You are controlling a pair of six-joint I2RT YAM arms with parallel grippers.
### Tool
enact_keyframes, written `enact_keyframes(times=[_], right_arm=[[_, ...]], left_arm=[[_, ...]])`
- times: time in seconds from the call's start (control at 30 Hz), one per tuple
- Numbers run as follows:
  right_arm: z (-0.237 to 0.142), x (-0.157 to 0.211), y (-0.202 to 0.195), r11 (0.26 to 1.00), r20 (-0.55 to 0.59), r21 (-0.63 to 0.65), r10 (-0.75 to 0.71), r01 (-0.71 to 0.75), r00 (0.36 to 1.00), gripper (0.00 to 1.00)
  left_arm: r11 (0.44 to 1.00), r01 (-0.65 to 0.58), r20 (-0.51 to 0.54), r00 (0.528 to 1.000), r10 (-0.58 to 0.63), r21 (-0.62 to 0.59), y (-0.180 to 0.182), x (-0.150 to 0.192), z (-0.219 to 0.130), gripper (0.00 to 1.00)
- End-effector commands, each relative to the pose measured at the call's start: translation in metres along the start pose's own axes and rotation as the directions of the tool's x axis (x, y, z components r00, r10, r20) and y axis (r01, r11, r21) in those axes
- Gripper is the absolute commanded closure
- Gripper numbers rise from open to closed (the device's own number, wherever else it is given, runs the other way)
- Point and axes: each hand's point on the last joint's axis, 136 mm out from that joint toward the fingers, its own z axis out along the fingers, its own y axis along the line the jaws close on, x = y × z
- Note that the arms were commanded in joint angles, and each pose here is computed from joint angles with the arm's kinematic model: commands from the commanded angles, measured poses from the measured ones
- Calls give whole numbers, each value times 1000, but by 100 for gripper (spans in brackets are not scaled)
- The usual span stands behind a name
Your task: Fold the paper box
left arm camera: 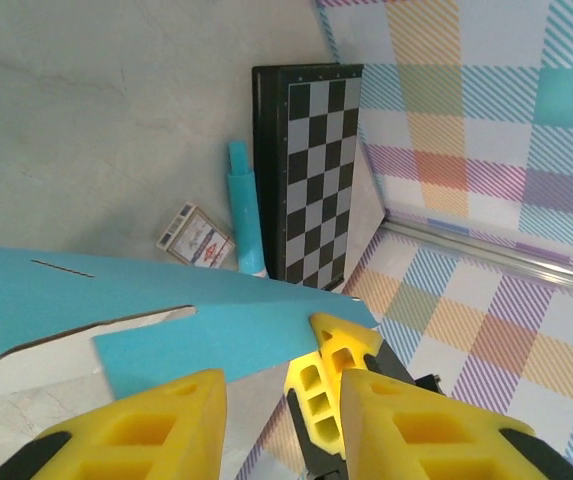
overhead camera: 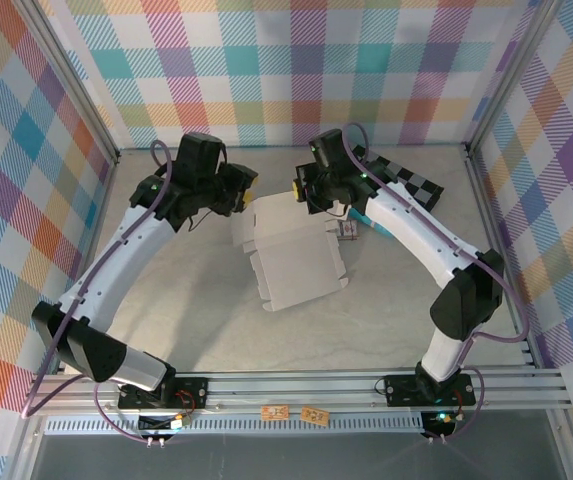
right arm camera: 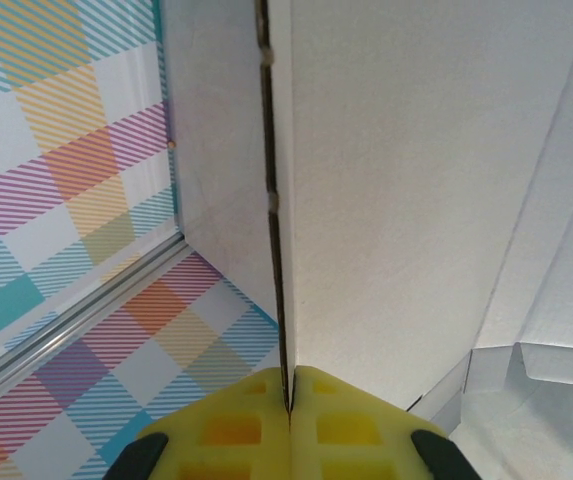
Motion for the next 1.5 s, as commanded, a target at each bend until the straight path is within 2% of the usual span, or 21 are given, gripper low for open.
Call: enact_keyframes(times=[0.0, 0.1, 0.23, 0.37, 0.67, 0.93, 1.47], right_arm=[[-11, 7, 13, 998, -15, -54, -28, 27, 999, 100], [-10, 8, 12, 998, -15, -54, -28, 28, 999, 100], [-8, 8, 12, 998, -15, -51, -23, 22, 1000, 100], [-8, 8, 13, 998, -19, -56, -21, 20, 1000, 100], [-5, 8, 14, 998, -18, -58, -19, 18, 1000, 100], [-3, 11, 16, 998, -29, -62, -19, 17, 999, 100], [-3, 22, 12, 996, -50, -75, -45, 41, 998, 100]], left_arm=[[1000, -8, 49, 999, 7, 8, -2, -12, -17, 66], [997, -72, 92, 993, 73, -16, -12, -24, -23, 64], [998, -63, 28, 998, 64, -32, -6, -13, -6, 64], [998, -49, 15, 999, 49, -50, 6, -9, 3, 64], [997, -57, -24, 998, 56, -54, 6, 5, 16, 61], [998, -24, -39, 999, 22, -54, 12, 12, 24, 61], [989, 143, -3, 990, -143, 26, -1, 8, 34, 64]])
